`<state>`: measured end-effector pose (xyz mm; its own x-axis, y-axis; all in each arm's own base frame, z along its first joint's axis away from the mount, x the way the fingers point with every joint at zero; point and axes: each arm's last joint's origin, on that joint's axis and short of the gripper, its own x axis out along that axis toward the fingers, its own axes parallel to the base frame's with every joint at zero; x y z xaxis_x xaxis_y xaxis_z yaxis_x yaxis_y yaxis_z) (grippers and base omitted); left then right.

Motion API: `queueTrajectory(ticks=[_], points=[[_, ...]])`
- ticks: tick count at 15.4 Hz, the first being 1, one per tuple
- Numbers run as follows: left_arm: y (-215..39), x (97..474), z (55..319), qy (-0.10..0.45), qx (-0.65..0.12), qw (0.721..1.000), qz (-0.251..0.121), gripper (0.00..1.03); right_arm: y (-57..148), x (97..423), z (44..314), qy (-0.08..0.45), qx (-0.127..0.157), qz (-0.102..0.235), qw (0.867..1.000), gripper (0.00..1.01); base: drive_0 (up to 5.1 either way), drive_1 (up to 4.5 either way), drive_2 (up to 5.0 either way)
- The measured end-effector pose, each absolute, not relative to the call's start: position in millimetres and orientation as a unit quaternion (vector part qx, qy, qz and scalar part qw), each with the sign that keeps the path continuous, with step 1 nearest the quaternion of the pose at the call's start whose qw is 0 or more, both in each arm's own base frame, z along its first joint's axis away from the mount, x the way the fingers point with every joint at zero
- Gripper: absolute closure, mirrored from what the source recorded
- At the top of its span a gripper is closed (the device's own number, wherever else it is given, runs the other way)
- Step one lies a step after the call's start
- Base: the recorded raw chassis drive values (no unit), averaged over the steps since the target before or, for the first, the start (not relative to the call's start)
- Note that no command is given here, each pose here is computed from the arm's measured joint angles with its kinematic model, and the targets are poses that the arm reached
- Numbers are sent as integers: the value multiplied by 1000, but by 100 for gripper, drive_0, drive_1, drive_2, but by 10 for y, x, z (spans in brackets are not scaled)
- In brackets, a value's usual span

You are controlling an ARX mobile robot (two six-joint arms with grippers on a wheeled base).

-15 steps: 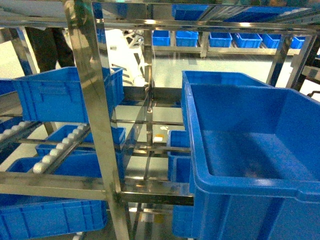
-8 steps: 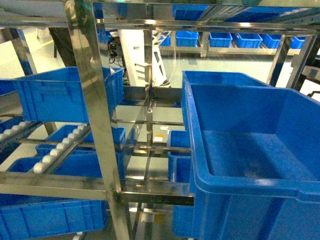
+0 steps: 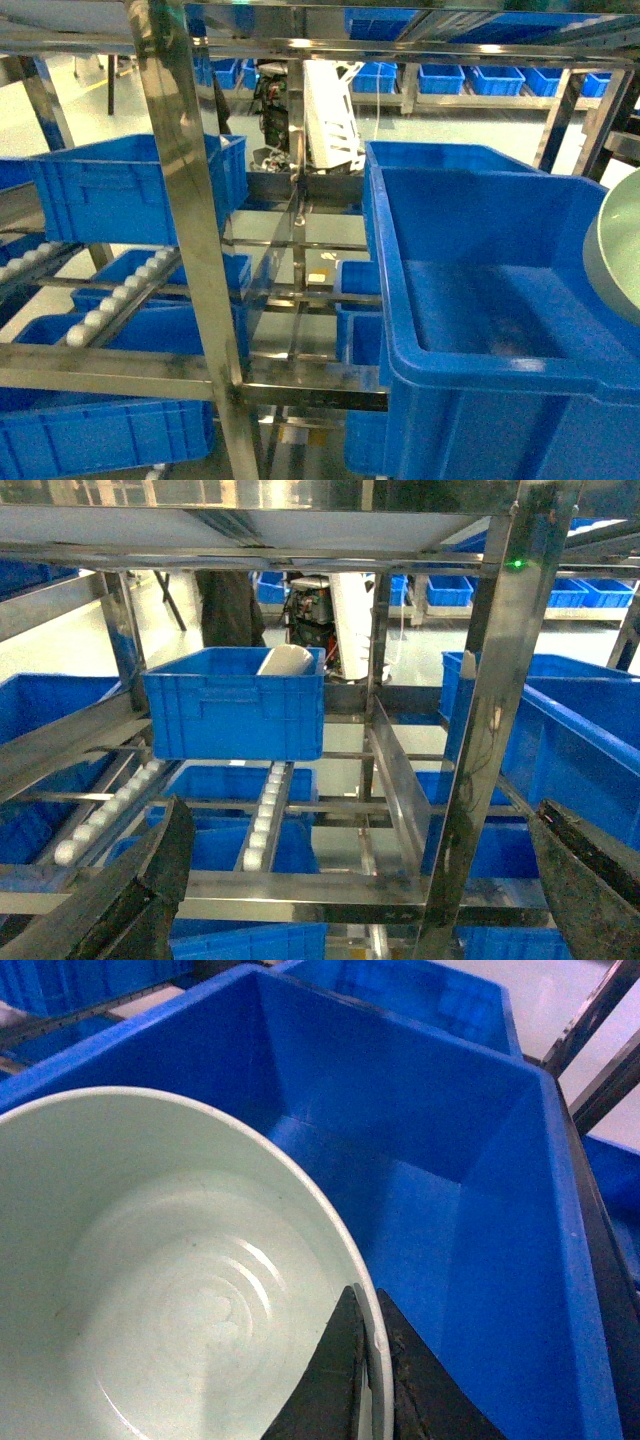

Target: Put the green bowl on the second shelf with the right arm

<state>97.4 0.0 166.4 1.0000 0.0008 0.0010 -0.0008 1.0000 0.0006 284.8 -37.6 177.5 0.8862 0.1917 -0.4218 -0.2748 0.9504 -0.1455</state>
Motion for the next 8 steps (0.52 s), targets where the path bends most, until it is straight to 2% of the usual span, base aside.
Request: queueTrajectory(ticks=[5,8], points=[[0,974,1664,-1,0,1000,0,5,-386,3496,1363,276,-112,146,943,99,0,0,0],[0,974,1664,-1,0,1000,0,5,-368,3757,1259,287,-120,167,935,99,0,0,0]])
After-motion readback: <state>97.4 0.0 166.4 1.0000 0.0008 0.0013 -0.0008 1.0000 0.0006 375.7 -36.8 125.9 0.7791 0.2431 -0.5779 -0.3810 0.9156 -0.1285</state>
